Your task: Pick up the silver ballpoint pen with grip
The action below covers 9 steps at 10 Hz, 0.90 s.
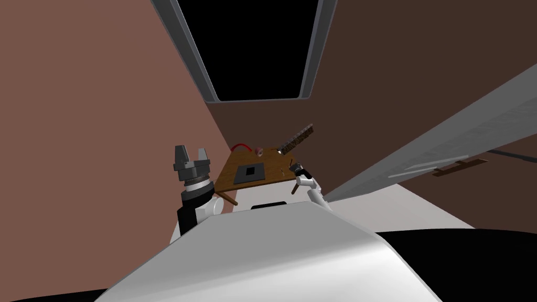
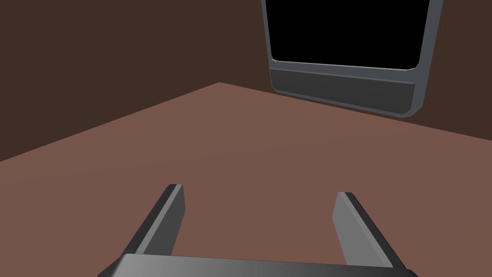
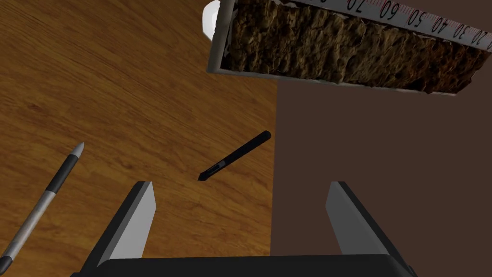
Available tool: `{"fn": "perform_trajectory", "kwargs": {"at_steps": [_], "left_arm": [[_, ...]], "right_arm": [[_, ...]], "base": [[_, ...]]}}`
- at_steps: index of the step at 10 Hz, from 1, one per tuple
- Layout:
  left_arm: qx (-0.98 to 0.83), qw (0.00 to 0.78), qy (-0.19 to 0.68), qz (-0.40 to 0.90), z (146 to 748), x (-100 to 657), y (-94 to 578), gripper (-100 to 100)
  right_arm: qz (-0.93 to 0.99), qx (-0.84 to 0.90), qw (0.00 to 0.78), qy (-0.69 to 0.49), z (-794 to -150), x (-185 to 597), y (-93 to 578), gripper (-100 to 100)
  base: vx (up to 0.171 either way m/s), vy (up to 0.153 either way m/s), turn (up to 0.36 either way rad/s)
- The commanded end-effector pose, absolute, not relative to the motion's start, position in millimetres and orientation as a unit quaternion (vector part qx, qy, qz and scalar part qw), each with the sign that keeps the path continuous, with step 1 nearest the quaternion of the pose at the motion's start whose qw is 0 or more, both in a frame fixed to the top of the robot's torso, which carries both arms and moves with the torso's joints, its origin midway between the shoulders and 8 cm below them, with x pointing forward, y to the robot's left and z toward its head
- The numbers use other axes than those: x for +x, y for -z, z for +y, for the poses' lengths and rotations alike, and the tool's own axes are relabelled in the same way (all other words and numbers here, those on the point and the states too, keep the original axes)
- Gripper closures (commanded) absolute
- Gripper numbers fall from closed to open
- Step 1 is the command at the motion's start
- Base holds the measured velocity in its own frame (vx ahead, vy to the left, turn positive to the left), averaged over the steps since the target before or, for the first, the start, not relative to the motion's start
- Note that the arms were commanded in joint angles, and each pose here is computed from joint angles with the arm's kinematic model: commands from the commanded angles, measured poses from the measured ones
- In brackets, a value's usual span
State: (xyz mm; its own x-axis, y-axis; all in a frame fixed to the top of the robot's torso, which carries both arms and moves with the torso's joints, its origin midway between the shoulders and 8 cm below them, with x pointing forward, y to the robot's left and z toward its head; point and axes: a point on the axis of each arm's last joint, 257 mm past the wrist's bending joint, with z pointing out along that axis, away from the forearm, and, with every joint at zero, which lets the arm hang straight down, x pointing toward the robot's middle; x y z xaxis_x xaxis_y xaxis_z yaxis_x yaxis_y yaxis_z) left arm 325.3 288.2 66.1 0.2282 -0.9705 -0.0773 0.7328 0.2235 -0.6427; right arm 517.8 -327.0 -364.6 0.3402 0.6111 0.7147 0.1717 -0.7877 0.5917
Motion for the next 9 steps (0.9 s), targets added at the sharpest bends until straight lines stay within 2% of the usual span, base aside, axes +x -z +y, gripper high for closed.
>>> {"fn": "perform_trajectory", "kwargs": {"at_steps": [1,9], "left_arm": [[-0.246,0.744,0.572,0.241,288,325,-66,0],[-0.246,0.744,0.572,0.241,288,325,-66,0]], "right_arm": [[0.229,0.811,0.185,-0.505,-327,523,377,-100],[0.161,0.887,0.093,-0.424,-325,511,446,-100]], "base": [[0.030,0.041,0.002],[0.034,0.033,0.004]]}}
